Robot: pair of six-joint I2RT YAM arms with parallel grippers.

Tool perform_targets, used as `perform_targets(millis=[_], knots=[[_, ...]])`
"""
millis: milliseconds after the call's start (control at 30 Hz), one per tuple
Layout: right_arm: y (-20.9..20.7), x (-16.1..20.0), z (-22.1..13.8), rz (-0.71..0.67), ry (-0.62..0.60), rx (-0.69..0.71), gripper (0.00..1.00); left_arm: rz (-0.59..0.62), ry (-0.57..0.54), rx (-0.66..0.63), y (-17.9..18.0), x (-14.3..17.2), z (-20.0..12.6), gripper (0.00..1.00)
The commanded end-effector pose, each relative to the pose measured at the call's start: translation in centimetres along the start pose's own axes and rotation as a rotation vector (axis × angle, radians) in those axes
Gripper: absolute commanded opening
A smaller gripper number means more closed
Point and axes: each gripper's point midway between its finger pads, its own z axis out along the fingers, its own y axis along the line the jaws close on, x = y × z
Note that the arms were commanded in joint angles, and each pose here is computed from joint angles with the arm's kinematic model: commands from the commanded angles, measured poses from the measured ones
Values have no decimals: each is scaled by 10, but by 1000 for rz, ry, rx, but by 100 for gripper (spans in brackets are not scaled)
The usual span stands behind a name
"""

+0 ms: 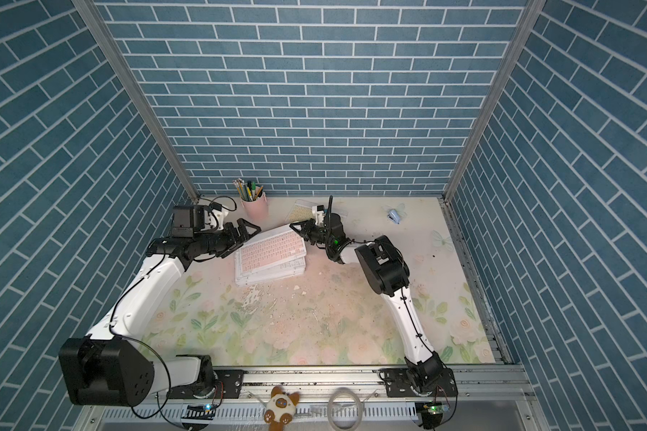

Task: Stack the numeric keypads
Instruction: Place the numeric keypad at the numeric keypad.

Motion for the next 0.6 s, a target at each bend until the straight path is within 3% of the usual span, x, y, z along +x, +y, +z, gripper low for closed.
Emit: perform_targets(millis=[0, 267, 567], knots=[[16, 4, 3, 5, 7, -46, 0, 5, 3, 9, 4, -1, 5, 100], [4, 16, 5, 16, 28, 5, 1, 6, 3, 6, 4, -1, 6, 100], [-10, 20, 0, 6, 22, 69, 29, 4, 3, 13, 3, 0, 6, 100]])
